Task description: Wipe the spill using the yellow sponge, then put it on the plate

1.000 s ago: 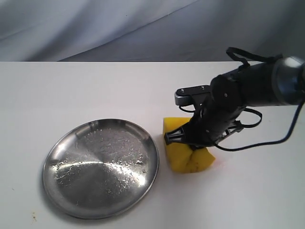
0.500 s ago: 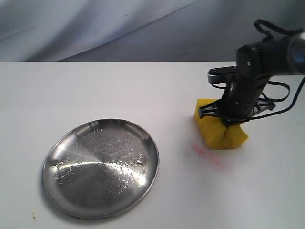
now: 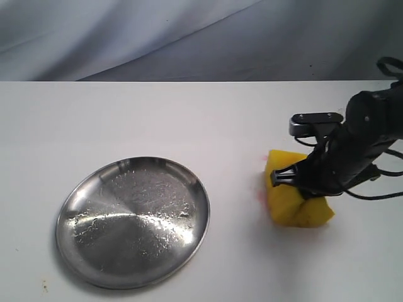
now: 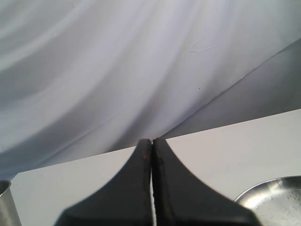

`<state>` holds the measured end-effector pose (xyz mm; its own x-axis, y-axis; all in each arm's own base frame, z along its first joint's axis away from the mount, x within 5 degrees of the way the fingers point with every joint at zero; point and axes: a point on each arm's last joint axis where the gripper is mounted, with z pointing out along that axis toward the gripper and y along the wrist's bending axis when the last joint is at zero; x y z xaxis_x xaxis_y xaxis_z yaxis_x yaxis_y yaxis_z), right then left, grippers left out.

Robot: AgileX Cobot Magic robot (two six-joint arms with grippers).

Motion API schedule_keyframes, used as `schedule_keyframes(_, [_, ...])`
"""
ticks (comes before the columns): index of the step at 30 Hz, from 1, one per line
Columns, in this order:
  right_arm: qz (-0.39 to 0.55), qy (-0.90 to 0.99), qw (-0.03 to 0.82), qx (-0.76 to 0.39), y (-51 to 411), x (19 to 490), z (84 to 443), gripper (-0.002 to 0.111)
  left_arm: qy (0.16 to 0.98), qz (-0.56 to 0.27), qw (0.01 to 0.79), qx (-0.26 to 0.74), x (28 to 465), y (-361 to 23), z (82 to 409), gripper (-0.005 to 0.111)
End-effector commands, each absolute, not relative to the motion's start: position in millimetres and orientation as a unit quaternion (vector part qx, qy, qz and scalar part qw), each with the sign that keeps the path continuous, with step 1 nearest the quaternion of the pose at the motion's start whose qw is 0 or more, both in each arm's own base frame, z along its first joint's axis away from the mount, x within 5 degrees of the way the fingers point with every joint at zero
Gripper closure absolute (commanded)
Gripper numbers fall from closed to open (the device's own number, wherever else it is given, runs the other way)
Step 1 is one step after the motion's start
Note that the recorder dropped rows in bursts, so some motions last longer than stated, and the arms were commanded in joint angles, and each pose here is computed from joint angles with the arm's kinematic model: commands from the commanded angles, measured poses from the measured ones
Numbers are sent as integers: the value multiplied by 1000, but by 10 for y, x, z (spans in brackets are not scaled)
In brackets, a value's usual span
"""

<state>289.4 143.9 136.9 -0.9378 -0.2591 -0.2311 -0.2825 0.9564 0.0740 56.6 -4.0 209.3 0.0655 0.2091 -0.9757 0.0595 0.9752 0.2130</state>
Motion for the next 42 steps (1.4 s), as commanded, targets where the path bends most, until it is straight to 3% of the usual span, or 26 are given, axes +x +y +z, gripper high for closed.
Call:
schedule_keyframes(1, [67,976,81,-190,1777,2612,1250,108,677,49,728,92,562,-38,2112,107])
schedule_keyframes(4, [88,965,130,-209,2015,2627,1296,108,677,49,728,92,562,-38,2112,107])
schedule_keyframes(9, [70,973,108,-194,2088,3156,1364,108,677,49,728,92,562,-38,2112,107])
schedule_keyframes(16, [-7,987,73,-143,1463,3511,1496,108,677,49,728,92,562,-38,2112,107])
schedule_keyframes(23, [-33,987,70,-142,1152,3119,1598,108,677,49,728,92,562,-38,2112,107])
schedule_keyframes(33, [46,980,55,-184,1462,2290,1796,108,677,49,728,92,562,-38,2112,107])
schedule_keyframes(37, [89,972,68,-208,1615,2007,2057,108,677,49,728,92,562,-38,2112,107])
schedule_keyframes(42, [154,953,155,-209,1660,1796,2571,108,677,49,728,92,562,-38,2112,107])
